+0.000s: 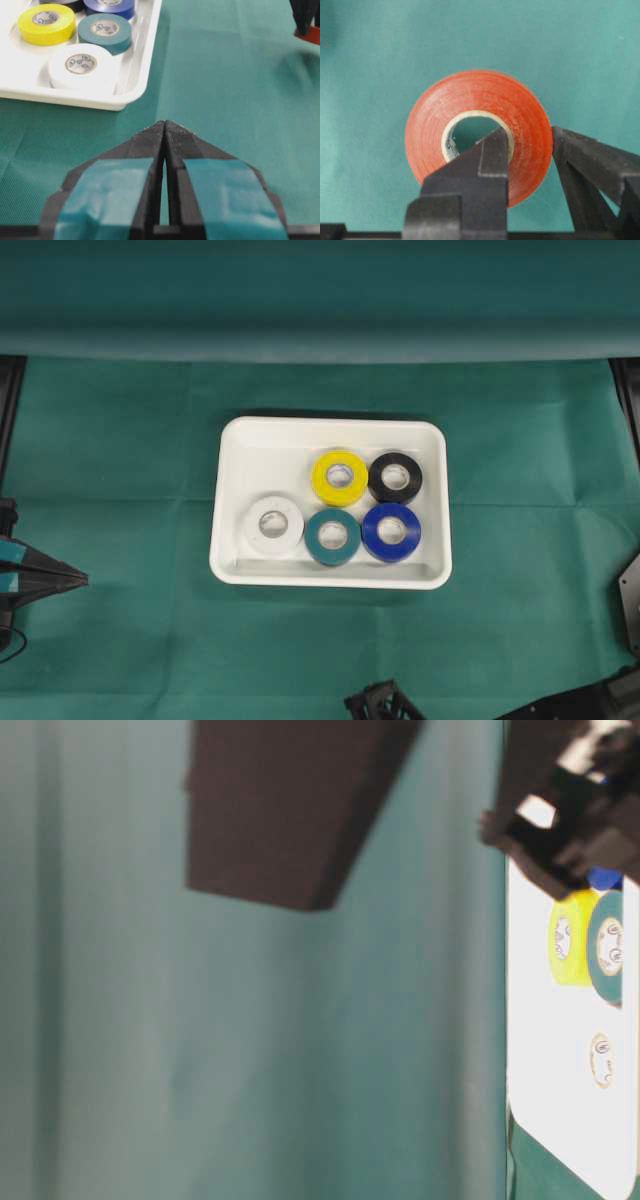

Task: Put the tape into the white case with the right arm.
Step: 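Move the right gripper down toward the orange-red tape roll at the front, then close the right gripper on the orange-red roll and lift it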

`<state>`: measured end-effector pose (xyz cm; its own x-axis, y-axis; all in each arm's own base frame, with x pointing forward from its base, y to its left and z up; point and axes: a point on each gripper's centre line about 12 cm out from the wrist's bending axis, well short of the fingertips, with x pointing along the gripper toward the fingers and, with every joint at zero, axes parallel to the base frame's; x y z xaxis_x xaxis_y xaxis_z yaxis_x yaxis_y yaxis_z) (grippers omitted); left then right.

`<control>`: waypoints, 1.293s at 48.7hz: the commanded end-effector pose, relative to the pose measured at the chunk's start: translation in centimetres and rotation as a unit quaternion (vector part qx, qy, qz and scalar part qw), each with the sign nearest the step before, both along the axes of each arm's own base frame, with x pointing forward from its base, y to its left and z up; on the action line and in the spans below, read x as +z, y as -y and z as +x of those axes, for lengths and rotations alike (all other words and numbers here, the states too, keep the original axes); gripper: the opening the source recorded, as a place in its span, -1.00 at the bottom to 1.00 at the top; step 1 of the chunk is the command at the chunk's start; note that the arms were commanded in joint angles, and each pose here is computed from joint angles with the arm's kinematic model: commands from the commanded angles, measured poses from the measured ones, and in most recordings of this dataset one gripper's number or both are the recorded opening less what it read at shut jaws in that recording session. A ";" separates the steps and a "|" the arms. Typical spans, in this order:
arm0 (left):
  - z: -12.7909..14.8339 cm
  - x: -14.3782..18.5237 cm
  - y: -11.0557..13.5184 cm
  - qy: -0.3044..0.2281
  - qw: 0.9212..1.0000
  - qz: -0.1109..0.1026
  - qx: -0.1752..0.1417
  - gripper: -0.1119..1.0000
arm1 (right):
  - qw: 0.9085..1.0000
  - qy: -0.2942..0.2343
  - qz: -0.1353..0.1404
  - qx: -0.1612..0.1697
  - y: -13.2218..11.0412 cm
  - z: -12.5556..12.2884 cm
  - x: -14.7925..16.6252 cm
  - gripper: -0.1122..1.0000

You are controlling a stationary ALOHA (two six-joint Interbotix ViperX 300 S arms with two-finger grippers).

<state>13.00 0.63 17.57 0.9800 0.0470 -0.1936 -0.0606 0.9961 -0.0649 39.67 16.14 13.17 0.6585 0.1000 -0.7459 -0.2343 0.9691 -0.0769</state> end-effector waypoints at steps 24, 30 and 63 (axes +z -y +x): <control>0.1 0.5 0.0 0.005 1.000 0.001 0.001 -0.80 | 0.999 0.044 0.021 0.010 -1.4 2.0 3.0 -0.77; 0.1 0.5 0.0 0.005 1.000 0.001 0.001 -0.80 | 0.998 0.057 0.029 0.019 -2.0 3.1 3.1 -0.77; 0.1 0.5 0.0 0.005 1.000 0.000 0.001 -0.80 | 0.996 0.075 -0.020 -0.050 5.7 6.5 4.6 -0.77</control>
